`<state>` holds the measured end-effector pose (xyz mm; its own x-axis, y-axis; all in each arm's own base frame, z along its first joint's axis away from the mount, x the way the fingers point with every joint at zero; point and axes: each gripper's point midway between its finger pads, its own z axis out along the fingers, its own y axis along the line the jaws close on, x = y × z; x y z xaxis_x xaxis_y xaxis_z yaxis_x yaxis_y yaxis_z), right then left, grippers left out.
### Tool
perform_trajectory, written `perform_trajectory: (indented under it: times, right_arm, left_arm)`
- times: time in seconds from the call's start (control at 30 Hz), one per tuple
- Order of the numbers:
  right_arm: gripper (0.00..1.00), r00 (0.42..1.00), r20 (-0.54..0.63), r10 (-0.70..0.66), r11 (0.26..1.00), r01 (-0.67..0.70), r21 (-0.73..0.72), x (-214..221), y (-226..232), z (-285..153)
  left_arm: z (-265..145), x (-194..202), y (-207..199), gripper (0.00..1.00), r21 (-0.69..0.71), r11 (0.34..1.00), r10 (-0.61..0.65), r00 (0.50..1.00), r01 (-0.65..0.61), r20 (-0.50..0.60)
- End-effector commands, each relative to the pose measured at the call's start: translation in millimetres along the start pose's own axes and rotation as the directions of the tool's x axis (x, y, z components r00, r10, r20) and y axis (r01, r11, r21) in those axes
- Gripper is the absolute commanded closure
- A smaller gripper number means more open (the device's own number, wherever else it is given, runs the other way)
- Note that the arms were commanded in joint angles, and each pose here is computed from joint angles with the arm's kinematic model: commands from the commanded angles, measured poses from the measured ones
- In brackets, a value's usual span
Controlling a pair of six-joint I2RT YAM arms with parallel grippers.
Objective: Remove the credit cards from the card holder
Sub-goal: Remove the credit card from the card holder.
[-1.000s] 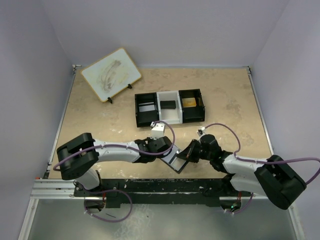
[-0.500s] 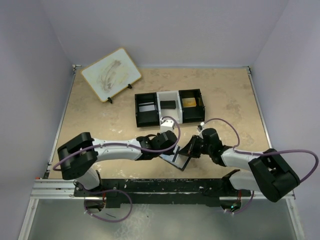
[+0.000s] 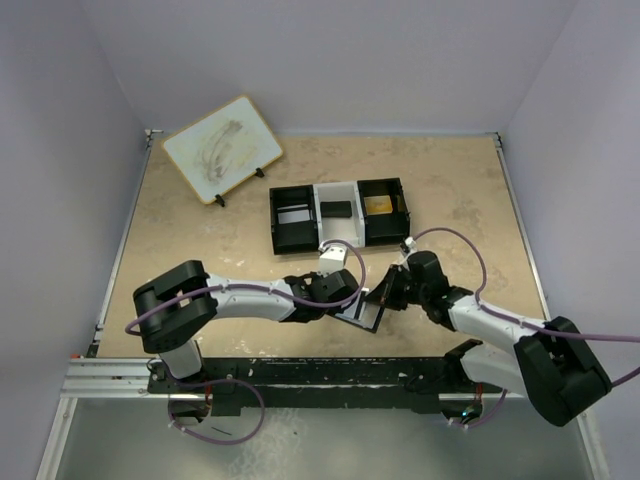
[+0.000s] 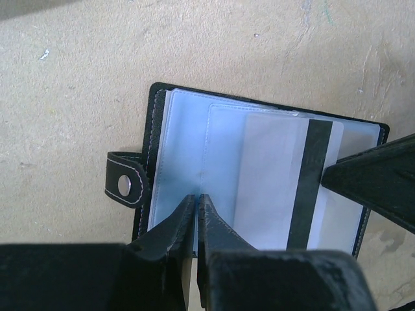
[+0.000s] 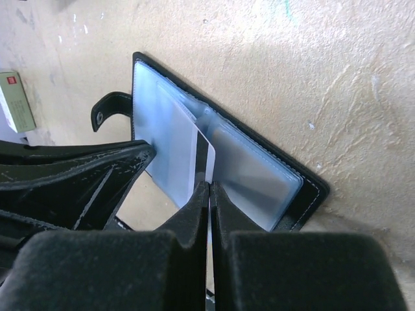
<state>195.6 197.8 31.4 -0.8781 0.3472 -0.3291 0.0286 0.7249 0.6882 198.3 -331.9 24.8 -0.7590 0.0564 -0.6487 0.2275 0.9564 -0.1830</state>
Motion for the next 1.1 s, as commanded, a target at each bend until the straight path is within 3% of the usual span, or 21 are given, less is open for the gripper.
perform_trajectory:
  times: [0.0, 0.17, 0.4, 0.47, 0.67, 0.77, 0.87, 1.07]
  right_arm:
    - [1.00, 0.999, 0.008, -0.045, 0.998, 0.044, 0.047, -10.7, -2.0, 1.2]
    - [0.89, 0.999, -0.053, -0.014, 1.000, 0.012, -0.028, 0.3, 7.9, 8.8]
    - [0.73, 0.990, -0.031, 0.141, 0.987, -0.143, -0.079, 8.8, 4.3, 14.4]
    - [0.75, 0.986, -0.026, 0.167, 0.982, -0.168, -0.084, 11.8, 1.5, 13.8]
    - [0.99, 0.992, 0.018, 0.121, 0.992, -0.120, -0.045, 3.4, 0.9, 4.0]
    - [1.00, 0.994, 0.073, 0.086, 0.996, -0.088, 0.029, -5.3, -8.2, -5.7]
    - [1.00, 0.992, 0.100, 0.074, 0.997, -0.077, 0.017, -6.2, -8.7, -11.4]
    - [1.00, 0.997, 0.023, 0.077, 0.997, -0.077, 0.004, 8.7, -12.2, -2.4]
  left_arm:
    - [2.0, 0.9, 5.2, 0.98, -0.045, 0.999, 0.025, 1.000, -0.024, 0.007]
    - [2.5, 4.0, -0.6, 0.98, -0.024, 0.999, 0.028, 1.000, -0.028, -0.003]
    - [3.5, 7.4, -3.0, 0.99, -0.016, 1.000, 0.021, 1.000, -0.021, -0.014]
    - [3.9, 8.4, -3.0, 0.99, -0.018, 1.000, 0.018, 1.000, -0.018, -0.015]
    - [2.6, 8.7, 6.3, 1.00, -0.054, 0.998, 0.023, 1.000, -0.024, -0.012]
    - [-0.1, 4.8, 12.9, 1.00, -0.084, 0.996, 0.017, 1.000, -0.017, 0.007]
    - [-3.0, 1.4, 12.9, 1.00, -0.079, 0.997, 0.014, 1.000, -0.012, 0.020]
    - [-26.3, -30.2, -18.0, 0.94, 0.024, 1.000, -0.003, 0.996, 0.001, 0.094]
